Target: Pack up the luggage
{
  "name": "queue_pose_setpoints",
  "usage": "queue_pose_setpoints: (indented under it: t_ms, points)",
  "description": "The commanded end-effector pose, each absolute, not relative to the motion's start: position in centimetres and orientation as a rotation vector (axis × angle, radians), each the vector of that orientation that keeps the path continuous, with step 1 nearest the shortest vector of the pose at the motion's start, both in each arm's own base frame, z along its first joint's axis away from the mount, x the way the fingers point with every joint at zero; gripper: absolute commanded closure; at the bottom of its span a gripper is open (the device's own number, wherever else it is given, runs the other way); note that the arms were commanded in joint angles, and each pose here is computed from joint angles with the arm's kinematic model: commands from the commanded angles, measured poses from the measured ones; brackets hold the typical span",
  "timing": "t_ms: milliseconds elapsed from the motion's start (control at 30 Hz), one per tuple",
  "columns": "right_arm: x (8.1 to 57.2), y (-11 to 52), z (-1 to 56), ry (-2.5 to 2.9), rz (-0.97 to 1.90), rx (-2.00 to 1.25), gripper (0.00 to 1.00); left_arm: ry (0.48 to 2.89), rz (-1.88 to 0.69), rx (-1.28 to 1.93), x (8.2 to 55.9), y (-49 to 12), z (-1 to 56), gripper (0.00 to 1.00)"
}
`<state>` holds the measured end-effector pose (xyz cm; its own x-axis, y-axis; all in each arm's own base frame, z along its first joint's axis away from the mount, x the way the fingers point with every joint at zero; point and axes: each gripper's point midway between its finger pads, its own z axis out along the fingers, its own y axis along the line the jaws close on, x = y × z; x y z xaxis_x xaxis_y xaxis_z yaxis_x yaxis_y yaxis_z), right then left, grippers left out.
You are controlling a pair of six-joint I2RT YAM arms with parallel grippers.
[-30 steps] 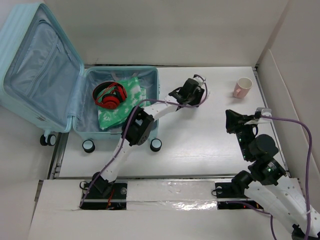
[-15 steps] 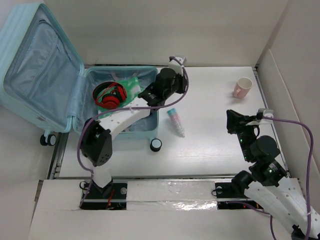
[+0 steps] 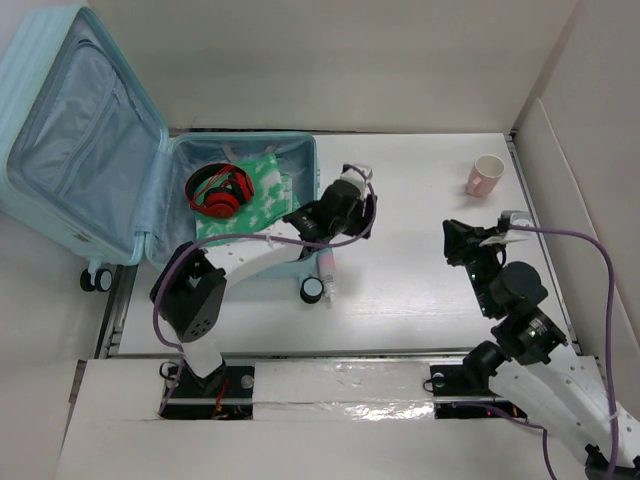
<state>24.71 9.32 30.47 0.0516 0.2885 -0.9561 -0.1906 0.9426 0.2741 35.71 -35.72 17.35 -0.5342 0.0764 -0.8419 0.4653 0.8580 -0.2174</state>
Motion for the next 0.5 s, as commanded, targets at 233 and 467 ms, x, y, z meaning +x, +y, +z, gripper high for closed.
queue_pose_setpoints:
  t_ms: [233, 467]
  points:
    - [26.5, 14.0, 29.8, 1.545, 0.441, -0.109, 0.88, 1.835, -0.613, -0.041, 31.1, -26.9, 27.3, 0.53]
    - [30.0, 19.0, 24.5, 1.724, 0.489, -0.219, 0.54, 1.642, -0.733, -0.053, 26.5, -22.1, 34.5, 0.50]
